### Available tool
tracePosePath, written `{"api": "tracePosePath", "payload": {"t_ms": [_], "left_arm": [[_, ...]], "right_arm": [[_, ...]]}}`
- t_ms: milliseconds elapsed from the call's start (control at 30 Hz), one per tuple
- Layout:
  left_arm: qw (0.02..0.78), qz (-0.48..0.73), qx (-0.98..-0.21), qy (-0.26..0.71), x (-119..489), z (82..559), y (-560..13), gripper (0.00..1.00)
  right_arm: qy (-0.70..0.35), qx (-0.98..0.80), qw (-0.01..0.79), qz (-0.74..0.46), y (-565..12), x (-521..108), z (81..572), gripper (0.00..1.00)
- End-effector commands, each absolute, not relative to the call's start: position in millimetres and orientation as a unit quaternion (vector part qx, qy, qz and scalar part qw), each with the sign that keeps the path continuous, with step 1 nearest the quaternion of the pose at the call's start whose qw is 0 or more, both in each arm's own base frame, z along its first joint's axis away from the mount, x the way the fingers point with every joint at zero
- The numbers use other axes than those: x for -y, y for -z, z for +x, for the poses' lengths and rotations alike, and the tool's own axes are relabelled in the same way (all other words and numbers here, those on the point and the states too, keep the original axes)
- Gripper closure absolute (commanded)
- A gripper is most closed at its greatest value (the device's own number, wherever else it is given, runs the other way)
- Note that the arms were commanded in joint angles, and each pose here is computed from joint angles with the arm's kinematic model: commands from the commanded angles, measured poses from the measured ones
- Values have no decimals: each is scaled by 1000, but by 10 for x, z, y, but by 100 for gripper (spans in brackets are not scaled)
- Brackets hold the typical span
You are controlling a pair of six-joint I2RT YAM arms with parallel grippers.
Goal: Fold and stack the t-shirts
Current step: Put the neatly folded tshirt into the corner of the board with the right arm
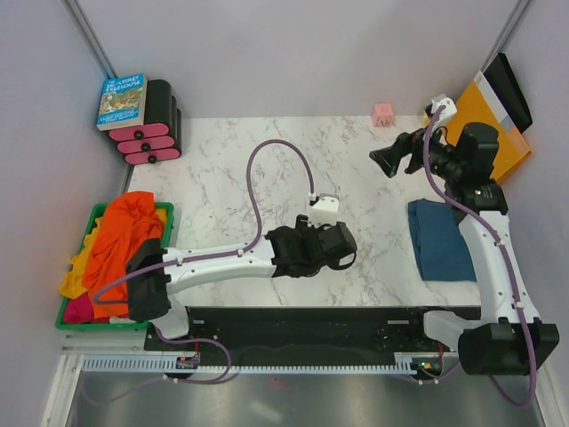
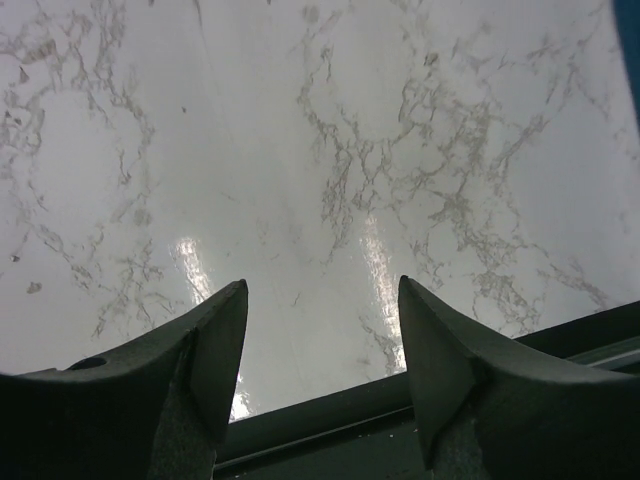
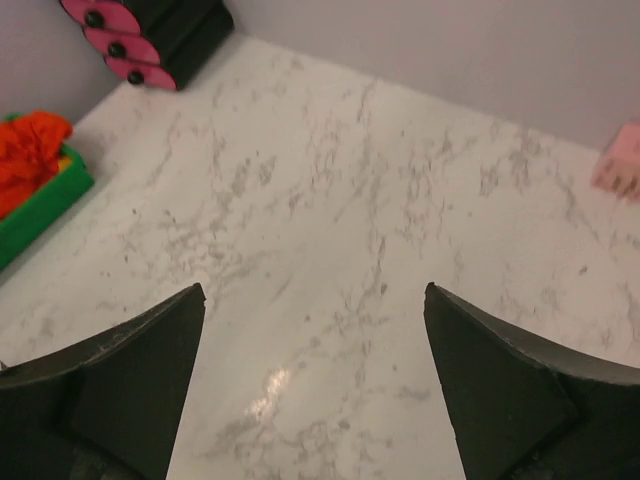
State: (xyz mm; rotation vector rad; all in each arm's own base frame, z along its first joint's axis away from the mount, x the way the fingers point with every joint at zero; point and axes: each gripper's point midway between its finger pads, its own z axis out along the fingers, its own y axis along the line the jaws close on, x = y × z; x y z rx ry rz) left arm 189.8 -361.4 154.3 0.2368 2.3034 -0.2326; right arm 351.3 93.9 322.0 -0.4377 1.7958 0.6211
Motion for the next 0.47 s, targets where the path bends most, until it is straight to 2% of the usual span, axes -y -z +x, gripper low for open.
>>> {"api": "tracePosePath", "payload": {"t_ms": [0, 33, 133, 200, 300, 367, 433], "left_arm": [[460, 98, -878, 86, 3504, 2094, -2082, 32], [462, 94, -878, 82, 3490, 2113, -2112, 32], [444, 97, -888, 70, 3405, 2098, -2078, 32], [436, 97, -892, 68, 3326, 2057, -2018, 31], [421, 85, -900, 78, 3252, 1977, -1967, 31], [416, 74, -903, 77, 3221, 1957, -1926, 36], [409, 58, -908, 74, 3208, 1945, -1868, 36]], "right_arm": [[-290, -685, 655, -131, -4038, -1264, 3673, 2], [-282, -719, 612, -169, -3776, -1539, 3627, 2], [-219, -741, 587, -242, -3668, -1863, 3493, 2], [-222, -739, 600, -210, -3595, -1807, 3446, 2], [-226, -757, 562, -245, -3403, -1835, 3273, 2], [-213, -762, 557, -253, -3299, -1819, 3224, 2], [-204, -770, 543, -267, -3136, -1863, 3138, 2]]}}
